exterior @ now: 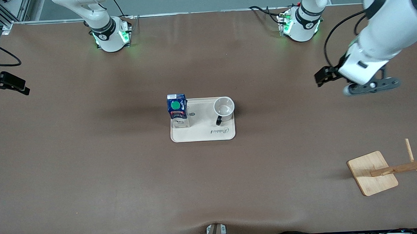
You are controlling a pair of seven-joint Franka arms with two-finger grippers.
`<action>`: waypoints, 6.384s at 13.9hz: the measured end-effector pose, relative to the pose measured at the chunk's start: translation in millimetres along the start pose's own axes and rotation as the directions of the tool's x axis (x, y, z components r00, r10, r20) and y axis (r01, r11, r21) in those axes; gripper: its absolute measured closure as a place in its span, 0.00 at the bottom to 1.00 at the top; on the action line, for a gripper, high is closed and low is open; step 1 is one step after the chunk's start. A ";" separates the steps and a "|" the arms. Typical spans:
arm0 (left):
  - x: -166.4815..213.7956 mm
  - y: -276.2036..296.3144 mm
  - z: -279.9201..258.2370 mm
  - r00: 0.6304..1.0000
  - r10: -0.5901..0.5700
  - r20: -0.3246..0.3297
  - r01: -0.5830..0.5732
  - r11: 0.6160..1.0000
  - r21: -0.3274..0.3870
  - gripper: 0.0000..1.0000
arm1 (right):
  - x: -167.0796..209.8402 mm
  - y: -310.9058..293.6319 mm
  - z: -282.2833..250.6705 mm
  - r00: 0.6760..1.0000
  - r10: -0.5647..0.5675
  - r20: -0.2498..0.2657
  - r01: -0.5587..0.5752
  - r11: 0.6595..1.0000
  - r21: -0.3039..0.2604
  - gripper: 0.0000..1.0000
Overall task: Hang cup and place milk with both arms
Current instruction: 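Move the left gripper from rest toward the white mug on the tray, then lower the left gripper and grasp the white mug by its rim, then lift the mug with the left gripper while the right gripper reaches the milk, then hang the mug on the stand while the right gripper grasps the milk, then carry the milk carton off the tray with the right gripper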
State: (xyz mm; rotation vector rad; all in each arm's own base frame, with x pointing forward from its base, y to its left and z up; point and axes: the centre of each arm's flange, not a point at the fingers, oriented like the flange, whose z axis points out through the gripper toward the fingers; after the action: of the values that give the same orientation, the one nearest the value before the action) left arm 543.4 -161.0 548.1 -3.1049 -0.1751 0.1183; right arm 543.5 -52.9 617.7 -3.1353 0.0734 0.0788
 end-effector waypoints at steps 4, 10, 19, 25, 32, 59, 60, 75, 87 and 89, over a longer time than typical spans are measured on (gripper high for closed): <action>-17.5 85.7 49.0 0.993 -0.118 0.015 0.118 0.993 -0.017 0.00 | 18.5 -1.7 35.3 0.998 0.000 0.069 0.001 1.000 -0.004 0.00; -45.9 177.2 144.0 0.968 -0.248 0.029 0.249 0.966 -0.072 0.00 | 41.3 -1.5 68.8 0.996 0.002 0.090 -0.001 1.000 -0.011 0.00; -86.5 261.1 305.6 0.913 -0.403 0.066 0.404 0.915 -0.001 0.04 | 62.3 -37.1 96.9 0.995 -0.055 0.083 0.056 0.998 -0.006 0.00; -86.5 269.0 323.8 0.901 -0.429 0.065 0.429 0.903 0.009 0.64 | 65.3 -43.2 109.5 0.993 -0.053 0.108 0.049 0.998 0.039 0.00; -71.9 275.5 296.5 0.910 -0.414 0.016 0.414 0.910 -0.021 0.94 | 54.6 -79.9 127.5 0.966 0.121 0.227 -0.151 0.981 0.119 0.00; 140.0 -156.9 108.7 0.477 -0.737 -0.480 0.346 0.659 -0.668 0.94 | -29.2 -443.8 241.5 0.989 -0.081 0.125 0.081 0.997 0.009 0.00; 134.9 -165.2 119.3 0.472 -0.743 -0.473 0.355 0.652 -0.670 0.94 | -30.4 -446.0 246.9 0.988 -0.080 0.130 0.080 0.997 0.003 0.00; 107.5 -219.3 146.1 0.378 -0.848 -0.370 0.502 0.524 -0.688 0.94 | -13.6 -432.1 220.7 0.973 -0.009 0.232 0.015 1.000 -0.023 0.32; 104.8 -237.7 142.0 0.350 -0.858 -0.376 0.514 0.511 -0.689 0.94 | 81.2 -92.8 164.5 0.943 0.053 0.328 -0.053 0.999 -0.009 0.33; 104.6 -238.7 141.5 0.348 -0.859 -0.376 0.515 0.511 -0.689 0.94 | 83.0 -13.3 188.8 0.943 0.035 0.330 -0.048 0.998 0.032 0.33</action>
State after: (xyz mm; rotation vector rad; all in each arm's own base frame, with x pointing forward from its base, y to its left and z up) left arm 609.5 91.6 407.4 -2.7799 -1.7249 -1.2758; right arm 617.5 -42.4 425.0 -3.0305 0.1373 0.5908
